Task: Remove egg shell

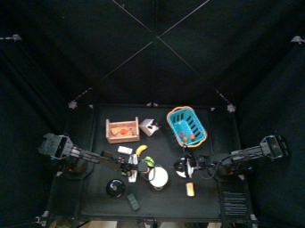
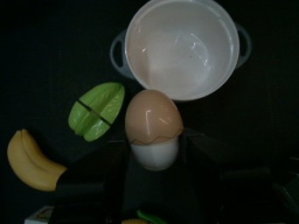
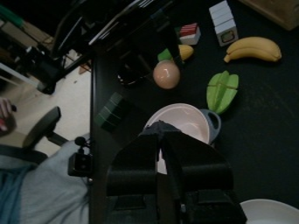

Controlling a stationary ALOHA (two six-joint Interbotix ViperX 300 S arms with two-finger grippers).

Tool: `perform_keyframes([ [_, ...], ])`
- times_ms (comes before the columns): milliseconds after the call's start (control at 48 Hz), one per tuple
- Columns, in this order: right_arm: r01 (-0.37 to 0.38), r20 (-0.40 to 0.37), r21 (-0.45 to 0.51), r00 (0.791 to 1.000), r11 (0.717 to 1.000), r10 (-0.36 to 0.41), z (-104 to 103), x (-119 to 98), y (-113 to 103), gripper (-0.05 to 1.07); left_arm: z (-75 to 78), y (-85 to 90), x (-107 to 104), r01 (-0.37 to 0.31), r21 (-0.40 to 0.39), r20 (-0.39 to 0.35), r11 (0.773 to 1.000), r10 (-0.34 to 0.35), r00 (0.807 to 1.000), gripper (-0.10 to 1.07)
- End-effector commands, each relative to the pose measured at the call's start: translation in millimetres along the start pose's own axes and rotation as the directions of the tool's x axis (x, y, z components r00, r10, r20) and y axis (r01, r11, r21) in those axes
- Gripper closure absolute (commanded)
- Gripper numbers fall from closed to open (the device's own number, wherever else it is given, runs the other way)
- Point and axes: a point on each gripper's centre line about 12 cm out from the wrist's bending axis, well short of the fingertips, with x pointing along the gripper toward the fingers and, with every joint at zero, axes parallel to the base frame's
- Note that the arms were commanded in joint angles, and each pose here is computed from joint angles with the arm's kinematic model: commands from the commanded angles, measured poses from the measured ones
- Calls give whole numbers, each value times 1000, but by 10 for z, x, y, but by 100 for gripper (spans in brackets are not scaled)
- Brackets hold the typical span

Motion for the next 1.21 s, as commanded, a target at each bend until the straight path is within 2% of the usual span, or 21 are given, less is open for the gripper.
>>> perform_keyframes([
  [0, -18, 40, 66, 999, 998, 15, 143, 10, 72, 103, 160, 19, -86, 7, 25, 83, 1000, -9, 997, 31],
  [167, -38, 66, 196, 997, 980, 26, 255, 32, 127, 101, 300, 102, -144, -6, 77, 171, 997, -8, 985, 30],
  [292, -39, 85, 244, 996, 969, 19, 306, 34, 102, 93, 392, 223, -182, -25, 115, 241, 993, -4, 970, 30],
  [438, -25, 100, 324, 995, 946, -8, 348, 54, 31, 73, 486, 345, -259, -48, 156, 314, 987, -3, 949, 31],
  [604, -29, 112, 405, 994, 914, -18, 398, 135, 25, 47, 534, 447, -312, -69, 176, 355, 982, 2, 935, 31],
  [708, -20, 106, 412, 994, 911, -26, 393, 237, 17, 30, 549, 482, -360, -75, 173, 373, 982, 5, 928, 31],
  [833, -5, 101, 419, 994, 908, -41, 398, 379, 5, 15, 580, 465, -382, -60, 171, 401, 983, -13, 916, 31],
  [917, -1, 100, 418, 994, 908, -45, 413, 472, 13, 11, 586, 431, -368, -39, 172, 420, 984, -37, 907, 31],
  [1188, 11, 103, 418, 993, 909, -59, 454, 618, -6, 11, 628, 393, -318, -2, 161, 455, 987, -72, 887, 31],
])
